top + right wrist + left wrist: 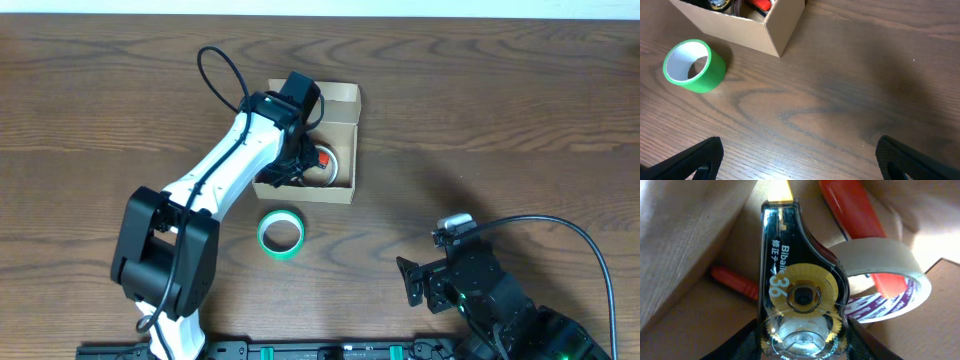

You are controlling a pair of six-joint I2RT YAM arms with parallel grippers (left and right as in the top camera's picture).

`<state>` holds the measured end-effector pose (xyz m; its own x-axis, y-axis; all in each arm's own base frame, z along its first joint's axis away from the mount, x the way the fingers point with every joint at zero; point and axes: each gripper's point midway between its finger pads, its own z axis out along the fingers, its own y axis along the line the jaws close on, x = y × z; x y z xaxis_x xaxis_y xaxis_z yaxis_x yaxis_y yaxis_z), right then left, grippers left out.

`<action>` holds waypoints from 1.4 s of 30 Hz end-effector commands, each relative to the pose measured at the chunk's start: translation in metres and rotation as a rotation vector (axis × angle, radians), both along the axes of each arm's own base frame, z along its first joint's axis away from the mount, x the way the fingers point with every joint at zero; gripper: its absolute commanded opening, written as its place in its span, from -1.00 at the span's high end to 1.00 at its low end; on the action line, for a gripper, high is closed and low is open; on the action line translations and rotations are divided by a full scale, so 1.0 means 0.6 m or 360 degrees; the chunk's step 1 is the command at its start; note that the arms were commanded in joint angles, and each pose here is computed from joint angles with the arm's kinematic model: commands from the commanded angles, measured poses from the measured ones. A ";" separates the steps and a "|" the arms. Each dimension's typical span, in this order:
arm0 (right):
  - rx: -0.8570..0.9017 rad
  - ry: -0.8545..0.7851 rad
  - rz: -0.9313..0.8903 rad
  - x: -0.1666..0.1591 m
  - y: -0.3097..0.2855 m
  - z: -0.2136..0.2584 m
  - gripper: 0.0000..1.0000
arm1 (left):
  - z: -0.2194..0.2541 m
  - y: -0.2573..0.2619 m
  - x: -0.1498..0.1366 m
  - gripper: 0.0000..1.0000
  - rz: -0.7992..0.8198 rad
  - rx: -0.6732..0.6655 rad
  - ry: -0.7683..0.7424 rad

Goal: Pack container
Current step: 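Carry the dispenser over the box with the left gripper and release it, then lower the left gripper to the green tape roll and grasp its rim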

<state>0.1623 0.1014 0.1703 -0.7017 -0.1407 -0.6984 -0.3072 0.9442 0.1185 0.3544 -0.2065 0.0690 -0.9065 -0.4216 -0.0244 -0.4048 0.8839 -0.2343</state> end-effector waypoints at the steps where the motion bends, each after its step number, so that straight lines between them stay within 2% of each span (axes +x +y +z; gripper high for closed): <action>1: 0.0007 -0.0005 -0.0007 -0.001 -0.001 0.001 -0.98 | -0.007 0.002 0.006 0.01 -0.0107 0.0027 -0.0005; 4: 0.0007 -0.0005 -0.0007 -0.001 -0.001 0.001 -0.99 | -0.010 0.008 0.010 0.00 -0.0093 0.0039 -0.0005; 10: 0.0007 -0.0005 -0.0008 -0.001 -0.001 0.001 -0.98 | -0.011 0.019 0.016 -0.36 -0.0075 0.0078 -0.0023; 16: 0.0007 -0.0005 -0.0007 -0.001 -0.001 0.001 -0.98 | 0.001 0.014 0.031 -0.48 -0.0067 0.0054 -0.0083; 21: 0.0007 -0.0005 -0.0007 -0.001 -0.001 0.001 -0.99 | 0.093 0.001 0.071 -0.51 -0.0046 -0.0044 -0.0300; 24: 0.0007 -0.0005 -0.0007 -0.001 -0.001 0.001 -0.99 | 0.169 0.006 0.074 -0.74 0.0078 -0.0136 -0.0418; 26: 0.0007 -0.0005 -0.0007 -0.001 -0.001 0.001 -0.99 | 0.198 0.023 0.055 -0.82 0.0216 -0.0142 -0.0409; 32: 0.0007 -0.0005 -0.0007 -0.001 -0.001 0.001 -0.99 | 0.225 0.107 -0.068 -0.83 0.0719 -0.0012 -0.0180; 39: 0.0007 -0.0005 -0.0007 -0.001 -0.001 0.001 -0.99 | 0.175 0.157 -0.191 -0.83 0.1195 -0.0002 0.0050; 42: 0.0007 -0.0005 -0.0007 -0.001 -0.001 0.001 -0.98 | 0.148 0.160 -0.226 -0.82 0.1318 0.0004 0.0136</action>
